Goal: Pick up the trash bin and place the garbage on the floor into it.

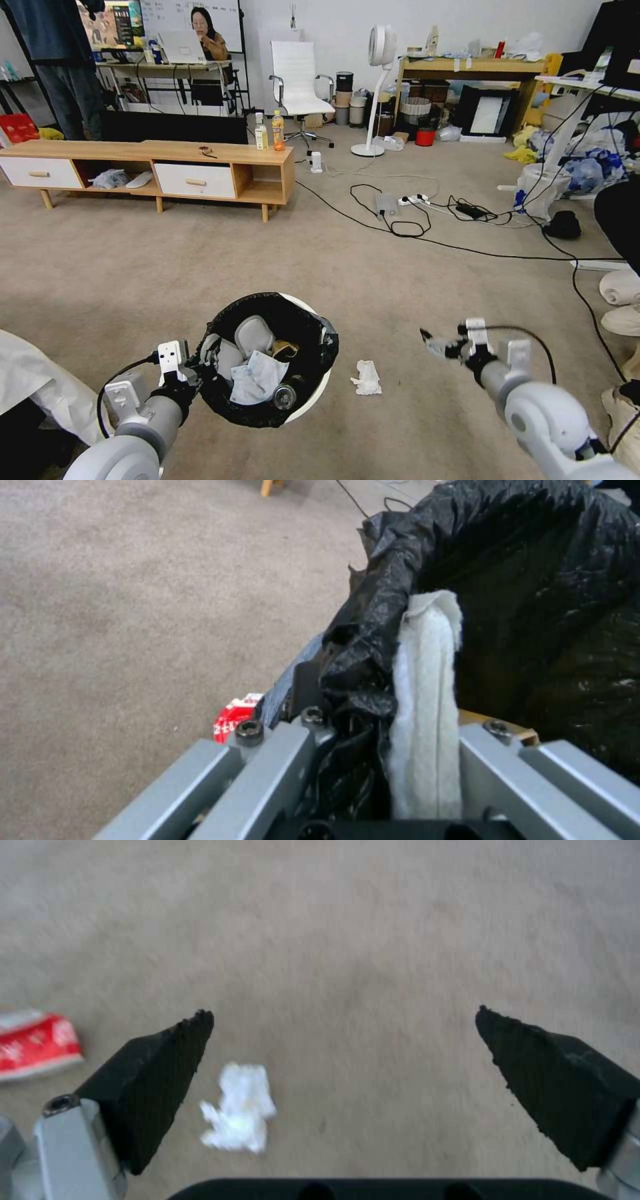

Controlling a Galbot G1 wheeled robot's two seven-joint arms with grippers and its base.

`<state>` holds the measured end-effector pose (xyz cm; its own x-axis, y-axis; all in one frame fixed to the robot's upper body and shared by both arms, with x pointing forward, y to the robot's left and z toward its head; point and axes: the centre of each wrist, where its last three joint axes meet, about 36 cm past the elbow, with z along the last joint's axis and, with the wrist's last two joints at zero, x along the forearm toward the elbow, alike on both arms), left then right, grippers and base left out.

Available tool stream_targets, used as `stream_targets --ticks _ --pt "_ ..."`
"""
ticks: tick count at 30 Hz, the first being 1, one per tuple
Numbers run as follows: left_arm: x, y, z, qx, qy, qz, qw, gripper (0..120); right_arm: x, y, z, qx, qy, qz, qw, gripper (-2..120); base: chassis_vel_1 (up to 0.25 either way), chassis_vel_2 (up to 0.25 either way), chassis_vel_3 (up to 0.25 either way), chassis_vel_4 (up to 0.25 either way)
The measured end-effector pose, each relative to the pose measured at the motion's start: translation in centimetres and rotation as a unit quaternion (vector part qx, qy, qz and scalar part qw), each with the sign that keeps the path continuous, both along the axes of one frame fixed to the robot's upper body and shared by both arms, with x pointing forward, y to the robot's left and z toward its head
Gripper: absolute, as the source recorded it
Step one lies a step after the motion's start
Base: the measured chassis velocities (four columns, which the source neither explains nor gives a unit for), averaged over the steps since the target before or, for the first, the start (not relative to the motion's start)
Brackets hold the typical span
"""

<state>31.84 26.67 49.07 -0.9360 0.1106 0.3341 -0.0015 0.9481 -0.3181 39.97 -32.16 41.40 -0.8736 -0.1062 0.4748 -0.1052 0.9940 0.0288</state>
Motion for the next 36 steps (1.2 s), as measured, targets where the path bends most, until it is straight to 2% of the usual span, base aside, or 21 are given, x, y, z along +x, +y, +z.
stream_targets --ticks 9,15,26,36 --pt "0.0 -0.1 0.0 -0.001 0.001 0.000 1.0000 6 -0.5 0.4 -4.6 -0.005 0.031 -0.005 1.000 100 0.000 0.000 0.000 0.000" --pt "-0.1 -0.1 0.1 0.000 -0.001 0.000 1.0000 6 0.2 1.9 -9.5 -0.005 0.053 0.010 0.999 100 0.000 0.000 0.000 0.000" --pt "0.0 -0.1 0.0 -0.002 0.000 0.003 1.0000 6 1.4 4.2 -12.3 0.002 0.067 0.025 0.997 100 0.000 0.000 0.000 0.000" --pt "0.1 0.0 -0.1 -0.001 0.002 0.004 1.0000 6 4.2 5.8 -14.2 0.018 0.066 0.025 0.997 100 0.000 0.000 0.000 0.000"
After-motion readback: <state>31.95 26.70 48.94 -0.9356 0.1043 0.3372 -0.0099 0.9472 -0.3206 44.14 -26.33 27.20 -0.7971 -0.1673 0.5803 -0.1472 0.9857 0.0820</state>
